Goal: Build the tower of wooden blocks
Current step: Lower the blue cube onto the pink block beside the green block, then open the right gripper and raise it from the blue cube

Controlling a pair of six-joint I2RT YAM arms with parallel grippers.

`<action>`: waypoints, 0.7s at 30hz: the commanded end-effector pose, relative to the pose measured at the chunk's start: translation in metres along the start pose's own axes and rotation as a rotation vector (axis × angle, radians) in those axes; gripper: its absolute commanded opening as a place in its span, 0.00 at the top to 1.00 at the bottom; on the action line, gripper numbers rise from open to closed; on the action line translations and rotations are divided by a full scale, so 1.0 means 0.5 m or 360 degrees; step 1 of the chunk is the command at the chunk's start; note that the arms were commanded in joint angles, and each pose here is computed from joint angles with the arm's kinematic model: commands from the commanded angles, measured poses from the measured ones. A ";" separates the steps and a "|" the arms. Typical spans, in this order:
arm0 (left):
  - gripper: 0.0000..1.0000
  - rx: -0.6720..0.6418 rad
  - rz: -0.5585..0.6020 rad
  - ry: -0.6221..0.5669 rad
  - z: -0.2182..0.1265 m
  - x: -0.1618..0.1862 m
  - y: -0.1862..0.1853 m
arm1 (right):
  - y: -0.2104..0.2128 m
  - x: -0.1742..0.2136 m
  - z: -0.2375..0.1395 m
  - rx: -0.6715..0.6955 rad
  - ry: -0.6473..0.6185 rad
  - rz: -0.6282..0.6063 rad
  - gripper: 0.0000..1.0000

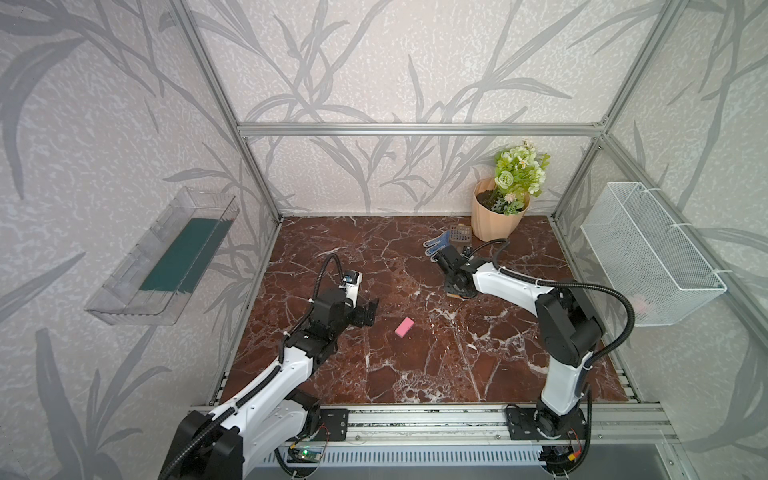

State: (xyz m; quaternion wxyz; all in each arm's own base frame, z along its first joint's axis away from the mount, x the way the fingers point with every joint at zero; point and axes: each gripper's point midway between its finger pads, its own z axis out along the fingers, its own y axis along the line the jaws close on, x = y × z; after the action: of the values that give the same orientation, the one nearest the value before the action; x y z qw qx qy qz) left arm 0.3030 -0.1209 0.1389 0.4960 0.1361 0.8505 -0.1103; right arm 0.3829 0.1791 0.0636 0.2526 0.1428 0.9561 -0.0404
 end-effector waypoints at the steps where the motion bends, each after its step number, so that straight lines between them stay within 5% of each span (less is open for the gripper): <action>1: 0.01 0.0016 0.0025 -0.0036 -0.002 -0.017 -0.003 | -0.006 -0.009 -0.001 0.0028 0.0007 0.0025 0.67; 21: 0.01 0.0020 0.0028 -0.0036 -0.002 -0.016 -0.004 | -0.001 -0.010 -0.004 0.0008 0.0027 0.0002 0.59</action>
State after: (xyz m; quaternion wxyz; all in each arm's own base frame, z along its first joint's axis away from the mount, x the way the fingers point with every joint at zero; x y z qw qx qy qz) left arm 0.3024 -0.1225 0.1389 0.4950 0.1388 0.8501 -0.1144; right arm 0.3844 0.1790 0.0664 0.2494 0.1432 0.9570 -0.0370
